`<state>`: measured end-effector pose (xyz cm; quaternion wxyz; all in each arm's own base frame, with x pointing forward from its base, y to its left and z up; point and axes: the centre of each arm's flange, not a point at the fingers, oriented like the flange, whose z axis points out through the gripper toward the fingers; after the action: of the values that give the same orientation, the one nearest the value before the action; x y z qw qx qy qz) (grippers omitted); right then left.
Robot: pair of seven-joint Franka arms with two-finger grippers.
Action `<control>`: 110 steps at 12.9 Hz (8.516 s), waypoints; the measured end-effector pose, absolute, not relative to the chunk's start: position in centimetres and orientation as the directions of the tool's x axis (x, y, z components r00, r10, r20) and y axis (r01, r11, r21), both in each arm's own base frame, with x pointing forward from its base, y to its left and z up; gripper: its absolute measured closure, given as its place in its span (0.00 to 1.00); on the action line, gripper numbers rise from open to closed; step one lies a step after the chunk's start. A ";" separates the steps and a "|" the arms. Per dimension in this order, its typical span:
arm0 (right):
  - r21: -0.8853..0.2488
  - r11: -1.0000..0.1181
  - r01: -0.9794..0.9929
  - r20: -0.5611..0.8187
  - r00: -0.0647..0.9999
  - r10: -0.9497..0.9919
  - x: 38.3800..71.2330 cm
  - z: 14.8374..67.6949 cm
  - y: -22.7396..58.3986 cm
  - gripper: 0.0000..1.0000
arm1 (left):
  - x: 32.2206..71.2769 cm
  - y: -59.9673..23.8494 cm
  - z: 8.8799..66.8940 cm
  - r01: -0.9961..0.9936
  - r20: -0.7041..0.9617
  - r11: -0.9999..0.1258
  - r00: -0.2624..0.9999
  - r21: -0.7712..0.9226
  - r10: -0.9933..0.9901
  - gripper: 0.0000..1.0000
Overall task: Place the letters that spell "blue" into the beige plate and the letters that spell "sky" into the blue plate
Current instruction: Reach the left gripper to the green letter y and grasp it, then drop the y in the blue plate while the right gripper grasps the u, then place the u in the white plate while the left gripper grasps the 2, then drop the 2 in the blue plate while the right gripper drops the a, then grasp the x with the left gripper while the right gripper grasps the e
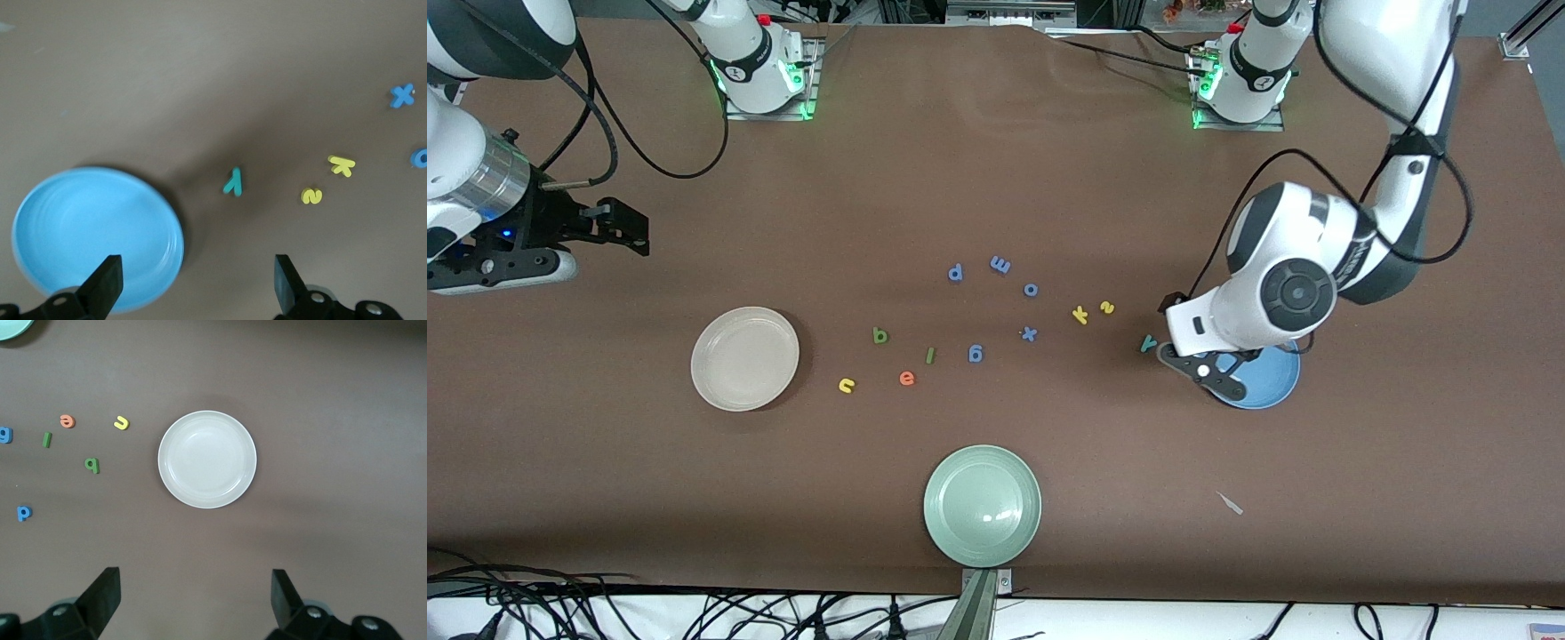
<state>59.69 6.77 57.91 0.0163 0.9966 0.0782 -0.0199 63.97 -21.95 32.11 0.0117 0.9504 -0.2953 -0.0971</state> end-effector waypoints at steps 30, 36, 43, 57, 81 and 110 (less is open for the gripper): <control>-0.088 -0.990 -0.111 0.071 0.991 -0.117 62.9 24.3 25.2 0.00 | 60.2 -24.4 21.6 -0.720 -0.117 -0.691 0.683 0.059 -0.721 0.88; -0.109 -0.988 -0.110 0.122 0.985 -0.123 63.2 19.0 25.4 0.00 | 64.4 -15.5 26.6 -0.740 -0.109 -0.672 0.665 0.044 -0.739 0.88; -0.083 -0.992 -0.094 0.143 0.984 -0.105 63.4 17.5 24.3 0.21 | 64.4 -14.3 25.2 -0.734 -0.121 -0.675 0.665 0.074 -0.737 0.32; -0.019 -0.999 0.038 0.084 0.996 0.036 64.0 26.4 21.7 0.72 | 54.0 -30.0 18.6 0.123 -0.132 -0.992 0.984 0.033 0.118 0.00; -0.102 -0.993 0.058 0.132 0.990 0.044 55.5 17.6 30.4 0.35 | 51.9 -30.3 17.0 0.499 -0.134 -0.866 0.858 -0.015 0.497 0.45; -0.076 -0.992 0.098 0.129 0.988 0.088 63.6 19.5 32.1 0.22 | 55.9 -27.8 25.5 0.071 -0.103 -0.997 0.992 -0.030 0.074 0.00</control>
<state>63.63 32.05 19.48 -0.0412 0.9961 0.0467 0.0626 55.90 -27.80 25.49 -0.0133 0.9979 0.0364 -0.0520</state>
